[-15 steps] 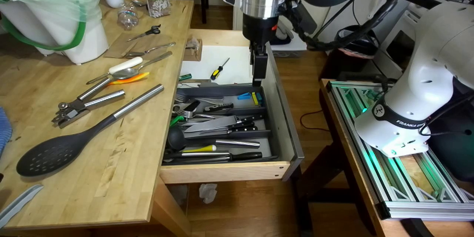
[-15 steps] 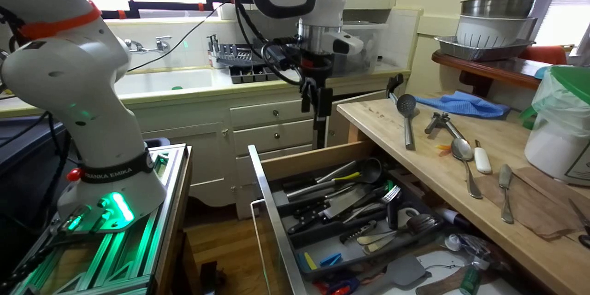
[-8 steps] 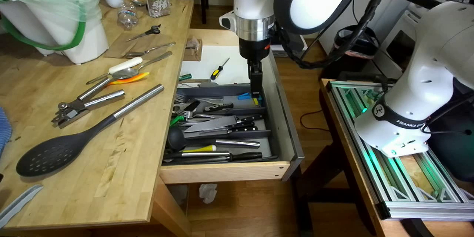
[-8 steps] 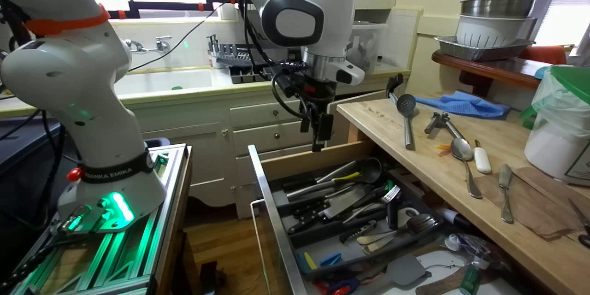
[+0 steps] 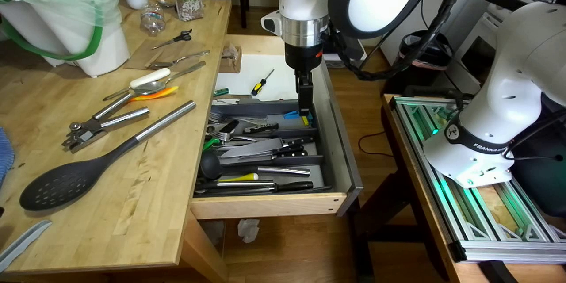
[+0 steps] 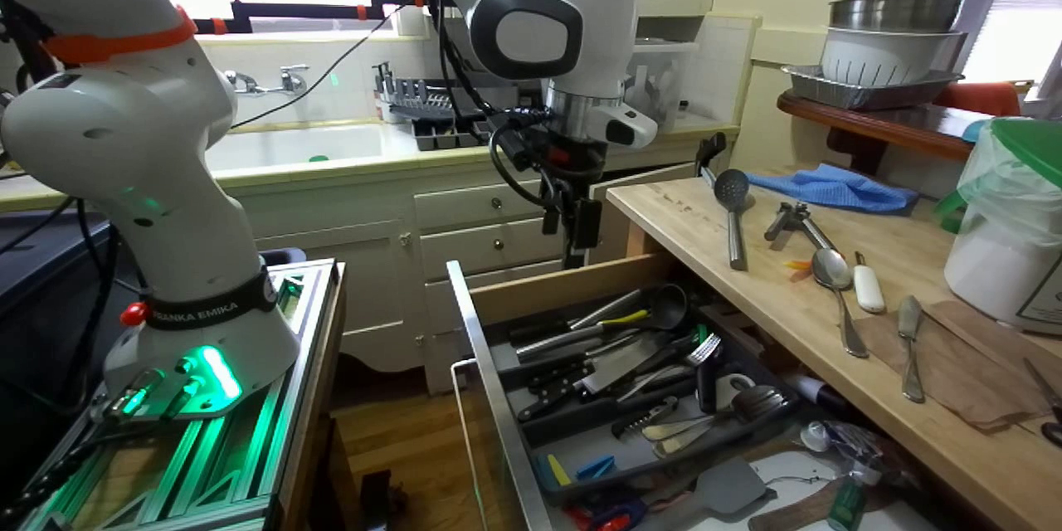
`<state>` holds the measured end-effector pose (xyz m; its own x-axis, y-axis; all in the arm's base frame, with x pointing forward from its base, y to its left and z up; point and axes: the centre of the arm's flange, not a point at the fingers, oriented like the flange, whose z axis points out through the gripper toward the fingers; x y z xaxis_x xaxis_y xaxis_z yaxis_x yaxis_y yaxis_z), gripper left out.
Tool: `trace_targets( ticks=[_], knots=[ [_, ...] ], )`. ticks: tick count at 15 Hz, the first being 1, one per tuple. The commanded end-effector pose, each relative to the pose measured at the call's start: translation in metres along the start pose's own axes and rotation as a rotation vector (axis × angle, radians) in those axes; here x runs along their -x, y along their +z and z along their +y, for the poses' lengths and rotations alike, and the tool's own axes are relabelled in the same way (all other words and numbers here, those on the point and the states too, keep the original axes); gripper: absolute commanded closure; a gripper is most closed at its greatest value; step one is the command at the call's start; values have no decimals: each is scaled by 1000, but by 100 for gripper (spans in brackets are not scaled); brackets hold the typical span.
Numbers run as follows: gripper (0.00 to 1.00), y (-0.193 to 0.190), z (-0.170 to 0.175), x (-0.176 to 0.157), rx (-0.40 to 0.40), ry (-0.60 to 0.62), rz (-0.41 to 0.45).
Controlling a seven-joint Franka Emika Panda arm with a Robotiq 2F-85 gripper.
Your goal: Take the big knife out of the drawer
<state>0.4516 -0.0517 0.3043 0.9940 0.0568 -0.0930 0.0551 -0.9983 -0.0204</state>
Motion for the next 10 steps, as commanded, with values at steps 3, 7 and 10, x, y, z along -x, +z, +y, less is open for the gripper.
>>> trace_targets(
  ticks=[3, 7, 10],
  knots=[
    [0, 26, -3, -14, 29, 1, -18],
    [0, 61, -6, -20, 61, -32, -43],
    [0, 81, 3, -24, 65, -56, -60]
  ],
)
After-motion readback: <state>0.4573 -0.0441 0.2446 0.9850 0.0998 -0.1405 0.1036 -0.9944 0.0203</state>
